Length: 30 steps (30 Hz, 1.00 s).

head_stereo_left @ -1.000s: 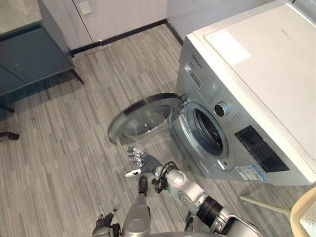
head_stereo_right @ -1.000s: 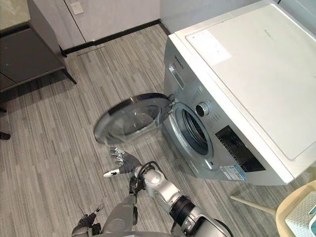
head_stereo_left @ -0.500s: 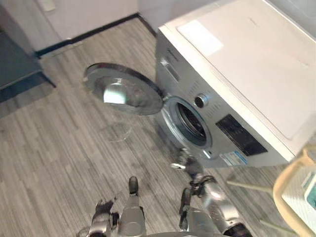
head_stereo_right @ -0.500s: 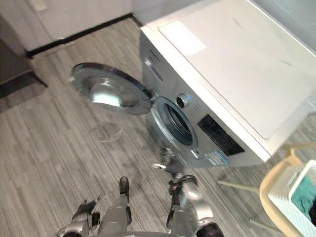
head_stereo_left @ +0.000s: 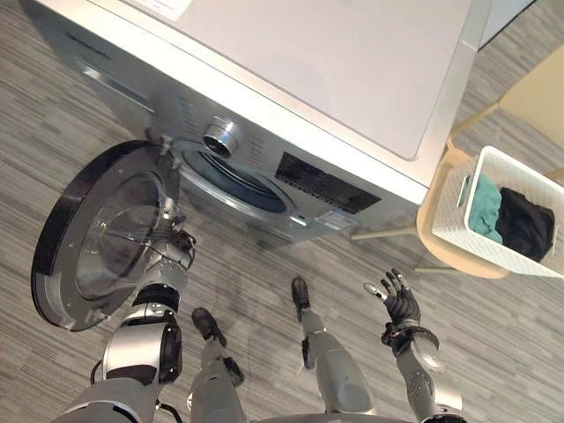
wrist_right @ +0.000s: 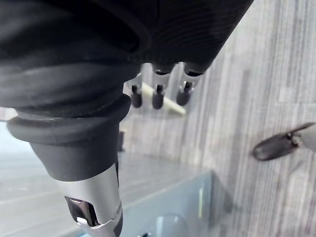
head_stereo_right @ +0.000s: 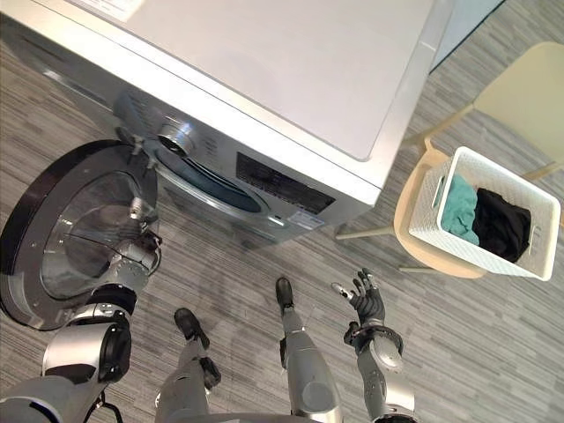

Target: Pick up the laundry basket with both hands and put the clothes into the washing machine.

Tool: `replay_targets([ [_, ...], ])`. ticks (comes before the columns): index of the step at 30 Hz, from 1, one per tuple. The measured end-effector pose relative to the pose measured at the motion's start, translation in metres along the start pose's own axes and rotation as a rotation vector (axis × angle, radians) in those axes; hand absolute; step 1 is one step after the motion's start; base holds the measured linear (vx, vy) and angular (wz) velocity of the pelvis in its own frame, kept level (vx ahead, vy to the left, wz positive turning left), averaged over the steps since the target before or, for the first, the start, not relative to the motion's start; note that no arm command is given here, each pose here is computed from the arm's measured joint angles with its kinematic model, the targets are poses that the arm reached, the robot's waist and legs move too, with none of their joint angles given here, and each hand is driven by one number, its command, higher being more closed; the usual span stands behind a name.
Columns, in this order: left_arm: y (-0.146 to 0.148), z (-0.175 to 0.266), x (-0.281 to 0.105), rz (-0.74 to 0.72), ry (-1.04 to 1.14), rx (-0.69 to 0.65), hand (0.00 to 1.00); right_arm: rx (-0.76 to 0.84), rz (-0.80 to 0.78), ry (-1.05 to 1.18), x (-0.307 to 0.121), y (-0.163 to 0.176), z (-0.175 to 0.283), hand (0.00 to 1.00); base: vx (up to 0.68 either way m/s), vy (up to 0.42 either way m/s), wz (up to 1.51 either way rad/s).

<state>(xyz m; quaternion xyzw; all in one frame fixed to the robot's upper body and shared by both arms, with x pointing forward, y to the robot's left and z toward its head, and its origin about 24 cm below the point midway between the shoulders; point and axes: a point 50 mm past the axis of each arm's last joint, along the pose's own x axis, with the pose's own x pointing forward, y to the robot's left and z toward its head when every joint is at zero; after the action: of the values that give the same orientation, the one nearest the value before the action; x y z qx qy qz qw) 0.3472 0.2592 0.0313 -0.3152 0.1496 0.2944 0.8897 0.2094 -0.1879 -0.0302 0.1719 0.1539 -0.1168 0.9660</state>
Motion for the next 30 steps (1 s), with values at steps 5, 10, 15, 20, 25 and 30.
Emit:
replay_targets([
  [5,-0.017,0.004,-0.003,-0.02,-0.006,-0.161,0.0,0.015,0.006,-0.029,-0.004,0.003,0.005,0.0,0.0,-0.031,-0.02],
  [10,-0.01,0.005,-0.004,0.008,-0.02,-0.215,0.0,0.011,-0.001,-0.02,-0.012,-0.002,0.001,0.0,-0.01,-0.002,0.06],
  [15,0.028,-0.019,-0.006,0.103,0.005,-0.208,0.0,-0.003,-0.007,0.015,-0.02,-0.008,-0.008,0.0,-0.01,0.007,0.3],
  [20,0.09,-0.081,-0.027,0.244,0.134,-0.128,0.0,-0.04,-0.032,0.082,-0.02,-0.015,-0.024,0.0,-0.01,0.015,0.29],
  [25,0.139,-0.156,-0.076,0.272,0.325,0.083,0.0,-0.082,-0.097,0.205,-0.021,-0.03,-0.05,0.0,0.01,0.032,0.28],
  [30,0.188,-0.201,-0.126,0.294,0.515,0.291,0.0,-0.117,-0.25,0.43,-0.03,-0.065,-0.093,0.0,0.01,0.03,0.39],
])
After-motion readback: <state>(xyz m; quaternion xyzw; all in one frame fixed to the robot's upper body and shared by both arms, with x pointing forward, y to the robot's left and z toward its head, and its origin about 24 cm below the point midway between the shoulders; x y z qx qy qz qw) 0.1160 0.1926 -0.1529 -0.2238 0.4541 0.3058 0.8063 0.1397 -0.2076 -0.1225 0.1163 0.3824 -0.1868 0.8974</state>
